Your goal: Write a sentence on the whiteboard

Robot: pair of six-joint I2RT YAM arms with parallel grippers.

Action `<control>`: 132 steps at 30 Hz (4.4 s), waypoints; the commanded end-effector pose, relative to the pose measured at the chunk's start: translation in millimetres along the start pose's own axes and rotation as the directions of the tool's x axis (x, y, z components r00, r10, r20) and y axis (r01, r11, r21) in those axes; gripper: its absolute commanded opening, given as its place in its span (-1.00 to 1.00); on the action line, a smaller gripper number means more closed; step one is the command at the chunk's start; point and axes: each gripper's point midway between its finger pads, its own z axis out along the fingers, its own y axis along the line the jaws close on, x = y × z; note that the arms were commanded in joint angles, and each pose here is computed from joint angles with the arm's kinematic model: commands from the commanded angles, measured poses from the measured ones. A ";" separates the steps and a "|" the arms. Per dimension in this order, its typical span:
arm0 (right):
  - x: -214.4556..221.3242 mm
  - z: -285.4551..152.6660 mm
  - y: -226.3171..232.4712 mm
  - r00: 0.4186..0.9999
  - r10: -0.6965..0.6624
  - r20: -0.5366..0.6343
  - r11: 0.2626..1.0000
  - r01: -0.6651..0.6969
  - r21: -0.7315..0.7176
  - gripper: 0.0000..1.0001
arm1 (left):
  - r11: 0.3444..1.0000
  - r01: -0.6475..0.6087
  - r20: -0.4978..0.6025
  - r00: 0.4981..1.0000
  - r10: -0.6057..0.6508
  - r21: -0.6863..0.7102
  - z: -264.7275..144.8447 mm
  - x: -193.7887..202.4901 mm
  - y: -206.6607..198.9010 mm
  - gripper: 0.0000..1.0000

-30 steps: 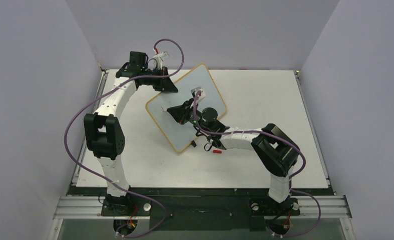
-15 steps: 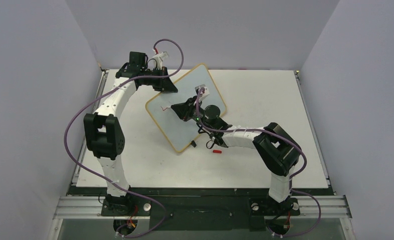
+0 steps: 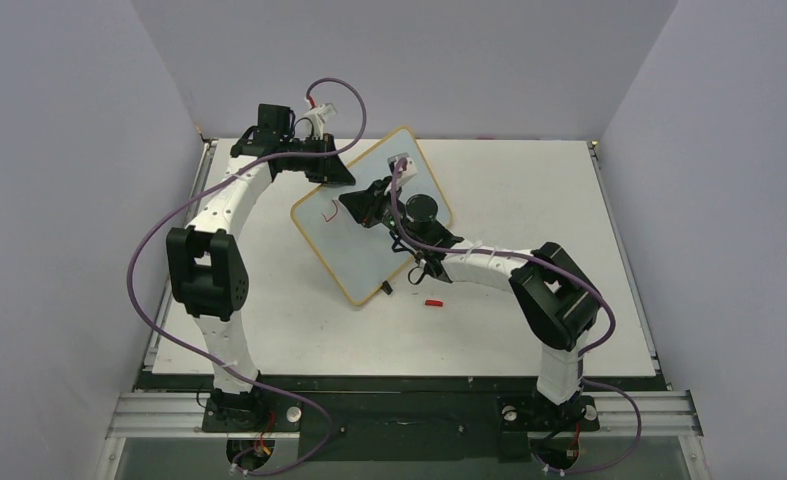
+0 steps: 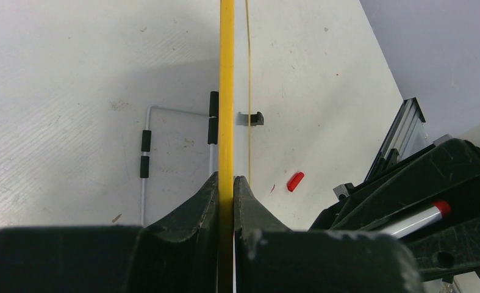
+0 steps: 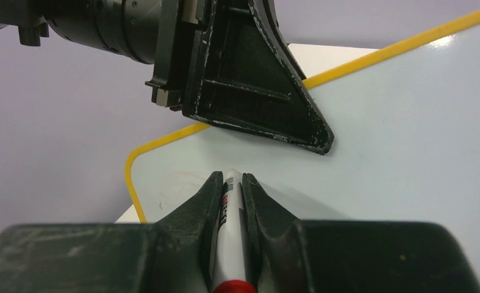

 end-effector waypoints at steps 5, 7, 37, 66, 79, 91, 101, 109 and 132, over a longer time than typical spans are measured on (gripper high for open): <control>-4.4 3.5 -7.0 1.000 -0.021 0.010 1.000 0.020 0.021 -1.00 | 0.985 -0.171 0.095 0.981 0.171 -0.010 -13.5 -29.5 -19.1 -1.00; -0.9 -0.6 -9.3 1.000 -0.025 0.006 0.999 0.025 0.032 -1.00 | 0.985 -0.170 0.096 0.981 0.170 -0.010 -13.6 -29.8 -18.4 -1.00; 56.4 -42.2 -1.7 0.991 -0.056 -0.122 0.997 0.063 0.051 -1.00 | 0.986 -0.167 0.099 0.981 0.168 -0.017 -14.1 -29.3 -16.7 -1.00; -47.6 -65.1 65.8 0.977 -0.213 -0.004 0.976 0.213 0.039 -1.00 | 0.982 -0.189 0.119 0.974 0.191 -0.024 -23.8 -33.5 -13.2 -1.00; -63.6 -81.9 14.5 0.977 -0.212 -0.015 0.953 0.211 0.220 -1.00 | 0.975 -0.203 0.109 0.971 0.213 -0.094 -30.0 -24.2 -6.9 -1.00; -50.1 -38.1 21.8 0.978 -0.206 -0.002 0.974 0.206 0.092 -1.00 | 0.970 -0.220 0.120 0.965 0.232 -0.104 -31.6 -28.3 -6.3 -1.00; -36.5 -17.7 36.9 0.987 -0.162 0.017 0.986 0.163 -0.032 -1.00 | 0.971 -0.211 0.109 0.969 0.224 -0.114 -32.3 -25.5 -0.3 -1.00; -42.2 -14.4 41.7 0.989 -0.145 0.041 0.988 0.147 -0.049 -1.00 | 0.973 -0.206 0.118 0.969 0.218 -0.100 -31.8 -25.3 -2.2 -1.00; -12.3 -2.9 14.7 0.992 -0.123 -0.036 0.991 0.125 0.037 -1.00 | 0.973 -0.212 0.121 0.967 0.222 -0.092 -33.4 -24.9 -5.9 -1.00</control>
